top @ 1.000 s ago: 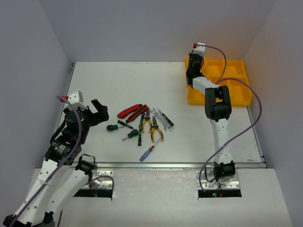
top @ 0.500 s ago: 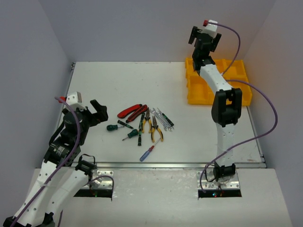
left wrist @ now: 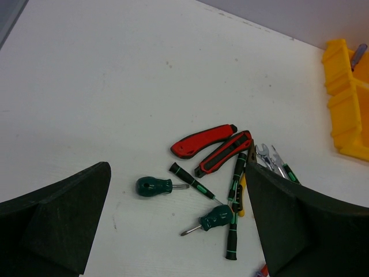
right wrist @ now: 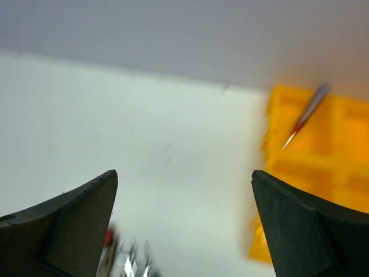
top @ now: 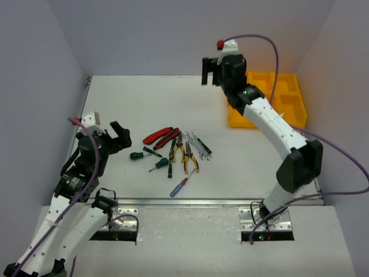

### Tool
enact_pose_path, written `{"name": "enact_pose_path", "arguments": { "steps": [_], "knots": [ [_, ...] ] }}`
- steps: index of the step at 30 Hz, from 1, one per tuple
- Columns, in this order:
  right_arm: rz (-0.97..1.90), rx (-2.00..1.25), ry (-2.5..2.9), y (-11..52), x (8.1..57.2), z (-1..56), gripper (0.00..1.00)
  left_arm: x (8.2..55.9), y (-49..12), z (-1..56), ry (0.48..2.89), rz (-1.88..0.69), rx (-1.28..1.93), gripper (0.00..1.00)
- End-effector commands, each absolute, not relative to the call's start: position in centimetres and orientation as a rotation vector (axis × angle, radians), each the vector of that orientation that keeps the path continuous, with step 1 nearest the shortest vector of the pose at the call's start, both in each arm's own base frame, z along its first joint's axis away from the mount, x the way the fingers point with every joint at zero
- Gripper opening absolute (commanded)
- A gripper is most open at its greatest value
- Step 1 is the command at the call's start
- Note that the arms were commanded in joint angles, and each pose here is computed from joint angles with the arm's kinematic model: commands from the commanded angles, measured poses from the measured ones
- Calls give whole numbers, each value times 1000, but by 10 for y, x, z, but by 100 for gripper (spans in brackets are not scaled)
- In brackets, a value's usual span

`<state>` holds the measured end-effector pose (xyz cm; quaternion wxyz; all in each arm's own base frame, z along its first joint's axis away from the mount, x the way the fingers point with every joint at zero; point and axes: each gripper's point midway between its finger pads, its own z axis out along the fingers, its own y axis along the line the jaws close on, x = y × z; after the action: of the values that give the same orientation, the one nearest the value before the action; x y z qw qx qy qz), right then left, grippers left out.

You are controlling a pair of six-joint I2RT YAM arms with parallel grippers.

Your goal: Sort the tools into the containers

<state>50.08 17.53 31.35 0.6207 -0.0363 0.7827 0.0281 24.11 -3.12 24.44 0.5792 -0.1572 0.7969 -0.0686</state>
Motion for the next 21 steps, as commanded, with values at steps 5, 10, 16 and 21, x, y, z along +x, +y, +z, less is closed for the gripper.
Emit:
{"name": "enact_pose_path", "arguments": {
  "steps": [5, 10, 16, 21],
  "knots": [
    [546, -51, 2196, 226, 350, 190, 99, 246, -33, 254, 1827, -176, -371, 100],
    [311, 49, 2287, 235, 303, 144, 99, 247, -34, 251, 1838, -171, -370, 100],
    [6, 335, 2405, 247, 241, 126, 99, 247, -31, 250, 1840, -154, -381, 100],
    [-37, 570, 2433, 277, 200, 106, 99, 248, -31, 248, 1848, -150, -380, 100]
  ]
}}
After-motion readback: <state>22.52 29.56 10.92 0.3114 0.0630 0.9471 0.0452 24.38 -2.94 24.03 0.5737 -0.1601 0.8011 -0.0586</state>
